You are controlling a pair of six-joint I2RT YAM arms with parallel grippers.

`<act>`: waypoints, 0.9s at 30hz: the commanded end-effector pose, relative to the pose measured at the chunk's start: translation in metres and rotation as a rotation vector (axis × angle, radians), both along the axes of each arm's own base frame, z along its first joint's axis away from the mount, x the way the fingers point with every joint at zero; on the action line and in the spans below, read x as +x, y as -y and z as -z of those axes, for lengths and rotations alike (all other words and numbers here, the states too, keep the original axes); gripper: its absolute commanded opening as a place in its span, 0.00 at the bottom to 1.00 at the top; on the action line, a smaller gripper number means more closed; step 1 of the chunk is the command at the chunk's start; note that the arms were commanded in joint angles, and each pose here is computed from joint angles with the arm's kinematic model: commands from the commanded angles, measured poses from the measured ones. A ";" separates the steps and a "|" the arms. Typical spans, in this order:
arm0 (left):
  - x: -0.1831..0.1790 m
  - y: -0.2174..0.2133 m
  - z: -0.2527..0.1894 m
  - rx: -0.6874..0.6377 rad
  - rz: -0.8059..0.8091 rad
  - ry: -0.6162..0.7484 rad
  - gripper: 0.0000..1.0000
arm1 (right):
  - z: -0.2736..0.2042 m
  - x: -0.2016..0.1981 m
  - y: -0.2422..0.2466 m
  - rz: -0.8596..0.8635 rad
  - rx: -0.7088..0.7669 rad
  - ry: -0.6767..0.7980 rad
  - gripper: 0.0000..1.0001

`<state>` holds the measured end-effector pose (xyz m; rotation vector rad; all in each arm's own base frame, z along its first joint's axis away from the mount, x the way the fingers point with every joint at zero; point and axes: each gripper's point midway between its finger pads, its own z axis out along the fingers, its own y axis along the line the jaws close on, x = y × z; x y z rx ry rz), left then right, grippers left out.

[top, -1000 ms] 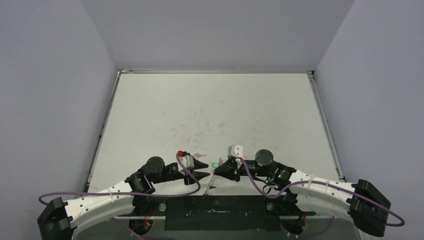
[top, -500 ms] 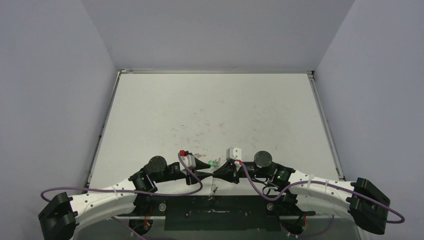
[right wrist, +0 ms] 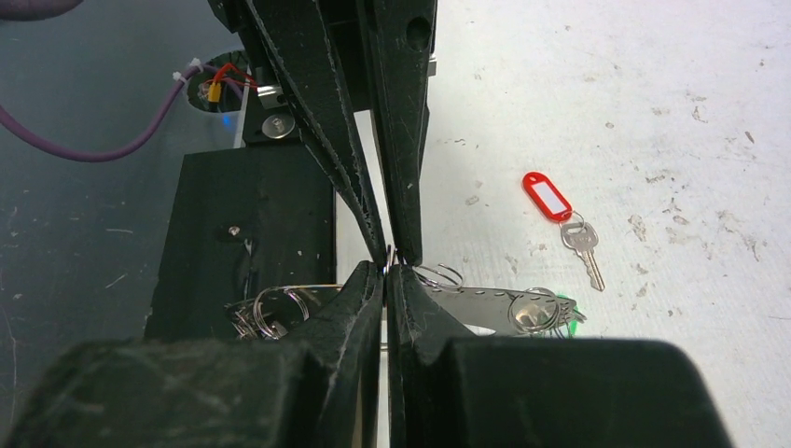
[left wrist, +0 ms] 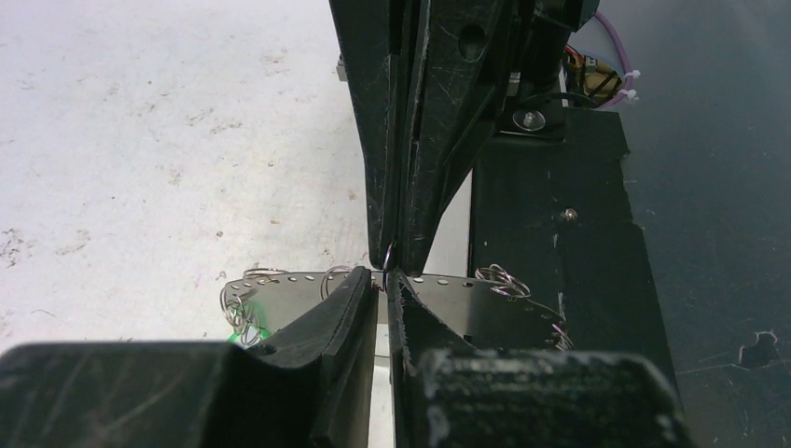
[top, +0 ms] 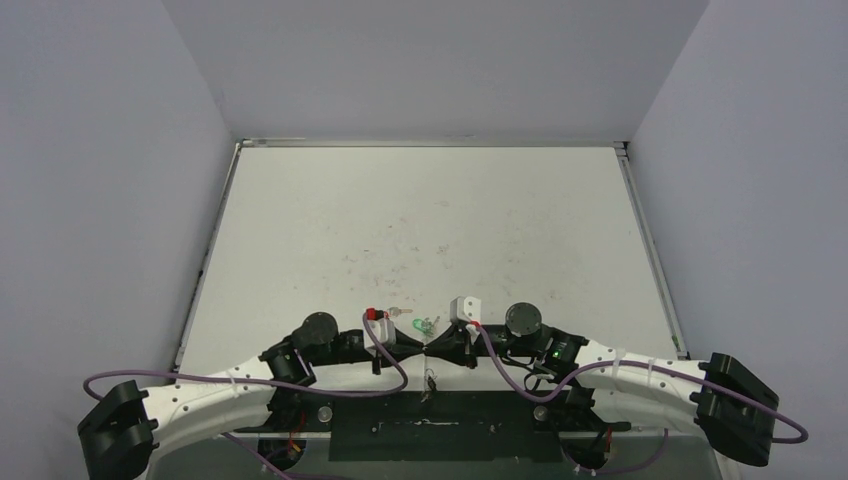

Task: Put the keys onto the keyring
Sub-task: Adjust the key on the keyring.

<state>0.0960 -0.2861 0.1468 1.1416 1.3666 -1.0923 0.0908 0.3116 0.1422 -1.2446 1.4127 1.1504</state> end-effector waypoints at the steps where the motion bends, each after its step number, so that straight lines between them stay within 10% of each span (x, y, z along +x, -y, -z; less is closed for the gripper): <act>1: -0.002 0.008 -0.016 -0.025 0.037 0.051 0.11 | -0.044 0.000 -0.014 -0.031 0.129 0.086 0.00; 7: -0.004 0.013 -0.019 -0.025 0.056 0.059 0.19 | -0.042 -0.001 -0.015 -0.033 0.115 0.084 0.00; 19: -0.003 0.014 -0.018 -0.015 0.044 0.038 0.00 | -0.040 0.007 -0.013 0.009 0.095 0.090 0.01; 27: 0.006 0.004 -0.008 0.017 -0.037 0.001 0.00 | -0.047 0.017 -0.006 0.094 0.113 0.094 0.48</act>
